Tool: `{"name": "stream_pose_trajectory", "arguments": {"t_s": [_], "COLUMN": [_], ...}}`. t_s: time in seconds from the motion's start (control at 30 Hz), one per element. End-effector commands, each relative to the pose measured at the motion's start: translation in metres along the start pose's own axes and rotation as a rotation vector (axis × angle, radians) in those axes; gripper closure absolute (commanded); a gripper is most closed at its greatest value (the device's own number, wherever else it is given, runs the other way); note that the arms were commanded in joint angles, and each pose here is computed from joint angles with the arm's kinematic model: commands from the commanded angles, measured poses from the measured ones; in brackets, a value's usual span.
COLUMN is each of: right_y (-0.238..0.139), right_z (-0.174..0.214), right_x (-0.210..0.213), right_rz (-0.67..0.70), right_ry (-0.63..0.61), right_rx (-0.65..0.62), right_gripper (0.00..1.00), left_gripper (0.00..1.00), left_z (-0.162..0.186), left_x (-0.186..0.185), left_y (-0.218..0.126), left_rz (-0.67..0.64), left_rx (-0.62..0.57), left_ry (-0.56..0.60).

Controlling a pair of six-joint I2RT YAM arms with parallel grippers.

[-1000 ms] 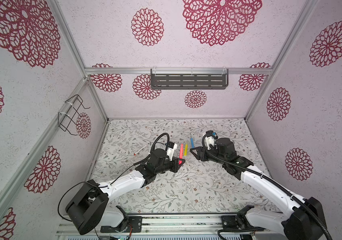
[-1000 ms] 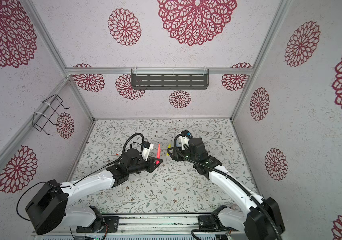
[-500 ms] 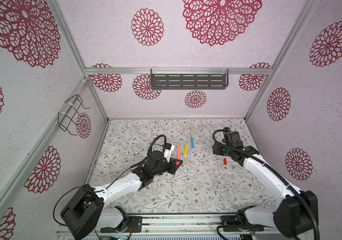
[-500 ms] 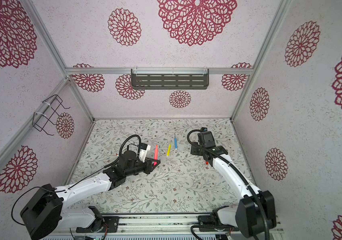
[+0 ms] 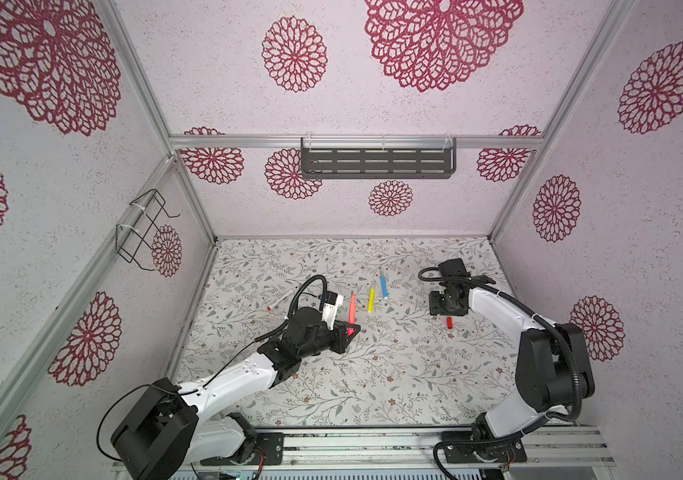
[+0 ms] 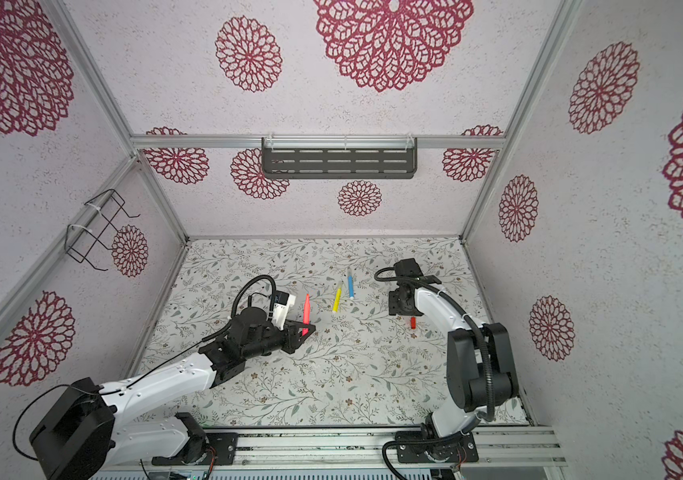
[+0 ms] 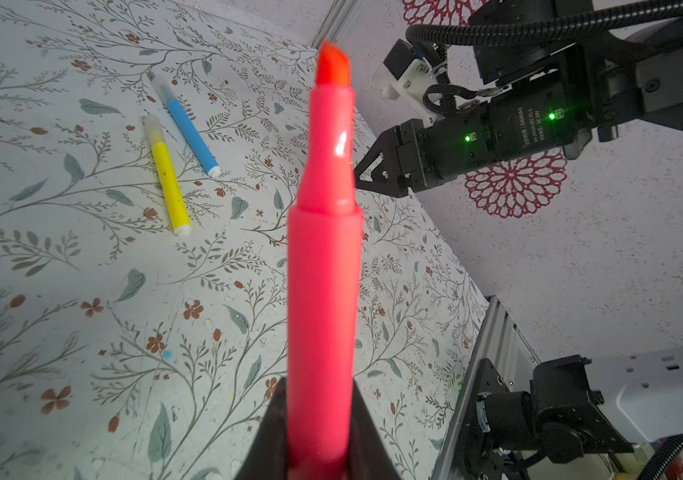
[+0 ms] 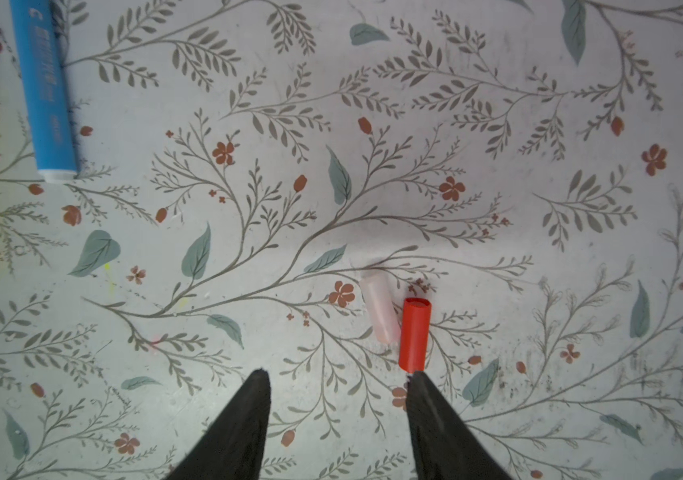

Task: Insert the pens into the pen caps
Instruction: 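Move the right gripper away to above the red cap and translucent cap, then lower the right gripper toward the translucent cap while the left gripper holds the highlighter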

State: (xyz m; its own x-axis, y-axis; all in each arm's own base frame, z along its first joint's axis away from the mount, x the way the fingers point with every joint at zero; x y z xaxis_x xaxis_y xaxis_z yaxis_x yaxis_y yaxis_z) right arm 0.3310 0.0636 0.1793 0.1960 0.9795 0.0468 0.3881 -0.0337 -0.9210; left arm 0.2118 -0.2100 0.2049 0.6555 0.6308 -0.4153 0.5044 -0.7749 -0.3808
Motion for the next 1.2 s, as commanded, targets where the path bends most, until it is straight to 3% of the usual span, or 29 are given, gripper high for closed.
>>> {"name": "stream_pose_trajectory", "arguments": {"t_s": [0.0, 0.77, 1.17], "right_y": [0.0, 0.048, 0.057], "right_z": [-0.008, -0.005, 0.003], "right_x": [-0.002, -0.01, -0.011], "right_rz": [0.0, 0.021, 0.011], "right_ry": [-0.023, -0.02, -0.017], "right_rx": [0.006, 0.12, 0.156], "right_gripper": [0.45, 0.5, 0.59], "left_gripper": [1.0, 1.0, 1.0], "left_z": [-0.002, -0.004, -0.005], "left_x": [0.001, 0.002, 0.001], "left_y": [-0.004, -0.001, -0.002], "left_rz": [-0.013, -0.011, -0.009], "left_rx": [-0.025, -0.017, -0.019], "left_ry": [0.0, -0.005, -0.007]}}
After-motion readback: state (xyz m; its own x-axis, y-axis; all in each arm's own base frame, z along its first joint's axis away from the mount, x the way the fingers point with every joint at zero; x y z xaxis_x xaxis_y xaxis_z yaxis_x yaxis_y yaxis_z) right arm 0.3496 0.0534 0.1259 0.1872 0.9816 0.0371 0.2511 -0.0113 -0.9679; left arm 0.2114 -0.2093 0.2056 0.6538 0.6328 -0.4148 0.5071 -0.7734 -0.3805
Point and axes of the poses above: each gripper's point midway between its finger pads, its own y axis out along the fingers, its own x axis along the line the jaws close on, z = x × y, the point moved 10 cm from there along -y, back along the fingers, and after that the axes turned 11 degrees about y, right-handed, at the moved point
